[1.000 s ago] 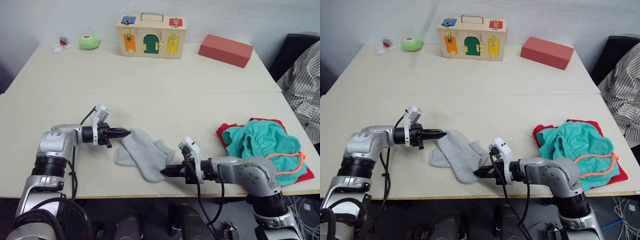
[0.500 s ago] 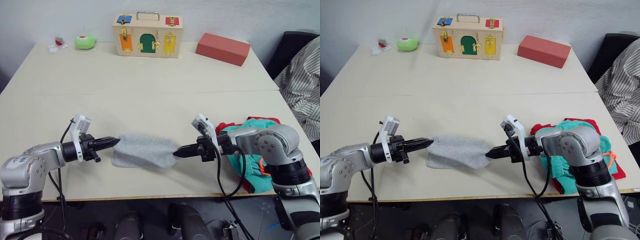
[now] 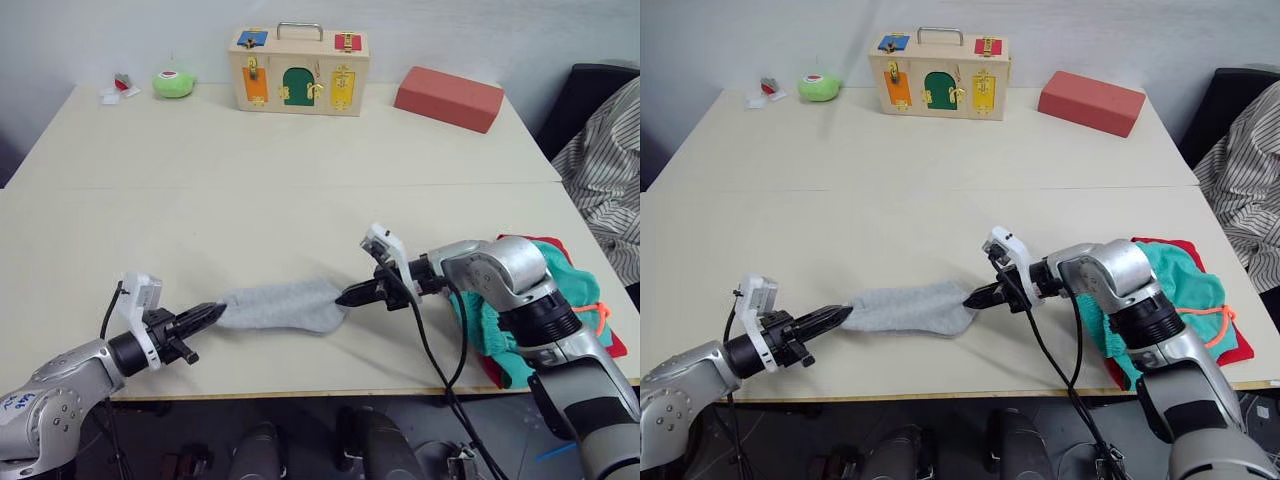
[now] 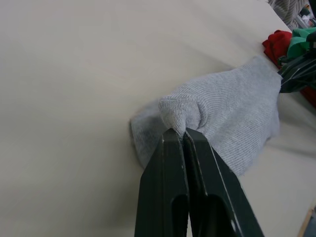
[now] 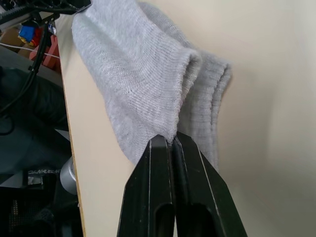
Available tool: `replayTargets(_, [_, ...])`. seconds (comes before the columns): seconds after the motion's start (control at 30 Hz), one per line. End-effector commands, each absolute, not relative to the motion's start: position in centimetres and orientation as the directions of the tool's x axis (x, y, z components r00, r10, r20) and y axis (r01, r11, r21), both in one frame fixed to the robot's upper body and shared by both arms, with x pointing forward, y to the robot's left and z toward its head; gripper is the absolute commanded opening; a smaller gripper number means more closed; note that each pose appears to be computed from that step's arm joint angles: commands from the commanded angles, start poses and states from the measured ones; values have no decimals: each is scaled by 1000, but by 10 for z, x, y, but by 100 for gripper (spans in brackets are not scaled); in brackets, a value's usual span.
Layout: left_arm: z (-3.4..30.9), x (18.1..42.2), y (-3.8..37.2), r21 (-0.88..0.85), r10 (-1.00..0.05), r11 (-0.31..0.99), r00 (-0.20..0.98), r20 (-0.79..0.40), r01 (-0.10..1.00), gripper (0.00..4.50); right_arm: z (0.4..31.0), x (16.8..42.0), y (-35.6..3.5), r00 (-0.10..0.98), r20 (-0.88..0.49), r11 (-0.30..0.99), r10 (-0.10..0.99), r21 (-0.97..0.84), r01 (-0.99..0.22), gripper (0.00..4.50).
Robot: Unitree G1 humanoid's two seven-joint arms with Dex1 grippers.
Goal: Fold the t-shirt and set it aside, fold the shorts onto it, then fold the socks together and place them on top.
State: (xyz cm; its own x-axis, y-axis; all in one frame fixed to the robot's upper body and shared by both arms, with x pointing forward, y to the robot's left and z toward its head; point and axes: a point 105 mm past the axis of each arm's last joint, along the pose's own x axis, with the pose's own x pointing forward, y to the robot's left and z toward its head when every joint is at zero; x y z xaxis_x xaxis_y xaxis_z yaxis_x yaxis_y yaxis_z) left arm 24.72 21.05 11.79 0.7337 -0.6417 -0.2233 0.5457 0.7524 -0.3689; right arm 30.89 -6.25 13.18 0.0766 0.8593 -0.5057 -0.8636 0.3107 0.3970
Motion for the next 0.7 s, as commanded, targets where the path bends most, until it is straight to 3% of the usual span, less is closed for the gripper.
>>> replayTargets(0.03, [115,248,209,-353,-651,748,724,-228,562,0,141,311,-60,79,-501,293,862,365,-884,4])
replayTargets(0.3, [110,248,208,-365,-669,733,706,-234,573,0,143,315,-64,93,-494,306,865,369,-878,4])
replayTargets(0.37, [106,250,211,-345,-648,754,721,-247,559,0,146,316,-63,97,-480,297,872,362,-884,45])
replayTargets(0.5, [103,248,215,-311,-640,764,721,-264,565,99,150,320,-69,130,-484,313,866,318,-895,169])
replayTargets(0.6, [120,250,218,-257,-643,762,740,-198,594,190,164,321,-78,169,-432,289,886,227,-930,269])
replayTargets(0.63, [129,247,219,-241,-657,750,734,-172,616,194,173,320,-80,179,-386,259,905,167,-951,304])
replayTargets(0.7, [144,244,222,-202,-669,740,732,-131,641,194,187,310,-79,165,-309,194,937,67,-979,304])
